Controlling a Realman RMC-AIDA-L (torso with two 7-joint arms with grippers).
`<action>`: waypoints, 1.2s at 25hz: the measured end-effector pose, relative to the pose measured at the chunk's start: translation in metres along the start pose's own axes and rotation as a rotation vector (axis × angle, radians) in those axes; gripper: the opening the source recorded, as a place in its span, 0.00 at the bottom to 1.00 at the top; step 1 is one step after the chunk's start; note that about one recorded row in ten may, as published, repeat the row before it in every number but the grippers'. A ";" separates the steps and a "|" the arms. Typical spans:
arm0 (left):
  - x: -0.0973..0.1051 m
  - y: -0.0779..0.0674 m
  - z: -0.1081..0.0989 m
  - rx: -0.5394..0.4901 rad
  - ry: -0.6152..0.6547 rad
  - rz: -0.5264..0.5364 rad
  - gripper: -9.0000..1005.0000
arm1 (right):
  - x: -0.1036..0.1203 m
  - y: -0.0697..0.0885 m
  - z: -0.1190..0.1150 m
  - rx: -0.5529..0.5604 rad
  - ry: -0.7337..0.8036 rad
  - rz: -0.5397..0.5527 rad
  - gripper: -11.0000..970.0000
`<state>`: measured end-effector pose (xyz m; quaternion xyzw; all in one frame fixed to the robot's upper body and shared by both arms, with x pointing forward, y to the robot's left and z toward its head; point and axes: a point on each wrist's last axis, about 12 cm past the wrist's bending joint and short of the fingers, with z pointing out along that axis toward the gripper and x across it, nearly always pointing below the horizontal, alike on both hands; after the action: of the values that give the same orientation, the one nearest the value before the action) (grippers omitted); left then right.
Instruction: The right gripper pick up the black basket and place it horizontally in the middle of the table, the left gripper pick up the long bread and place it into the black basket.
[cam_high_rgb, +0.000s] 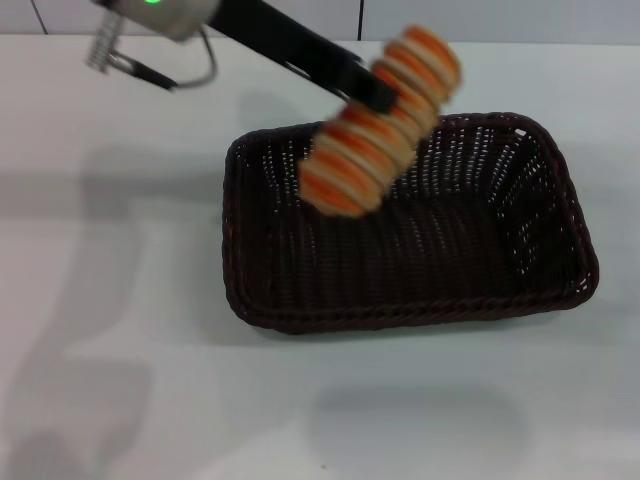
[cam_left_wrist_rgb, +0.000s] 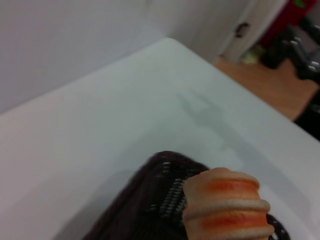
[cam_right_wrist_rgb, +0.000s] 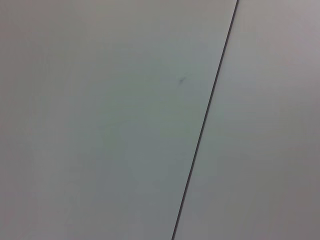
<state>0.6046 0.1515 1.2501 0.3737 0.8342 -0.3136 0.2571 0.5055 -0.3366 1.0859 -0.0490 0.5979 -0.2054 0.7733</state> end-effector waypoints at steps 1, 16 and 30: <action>0.000 0.000 0.000 0.000 0.000 0.000 0.32 | 0.000 0.000 0.000 0.000 -0.001 0.000 0.48; 0.028 0.014 0.032 0.037 -0.016 -0.074 0.46 | -0.003 -0.002 -0.002 0.006 -0.009 0.001 0.48; 0.036 0.038 0.009 -0.122 -0.349 -0.021 0.85 | -0.003 -0.001 0.003 0.010 -0.017 0.003 0.48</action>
<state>0.6153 0.1818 1.2077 0.2885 0.7983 -0.3252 0.4167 0.5076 -0.3371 1.0898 -0.0459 0.5904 -0.2070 0.7787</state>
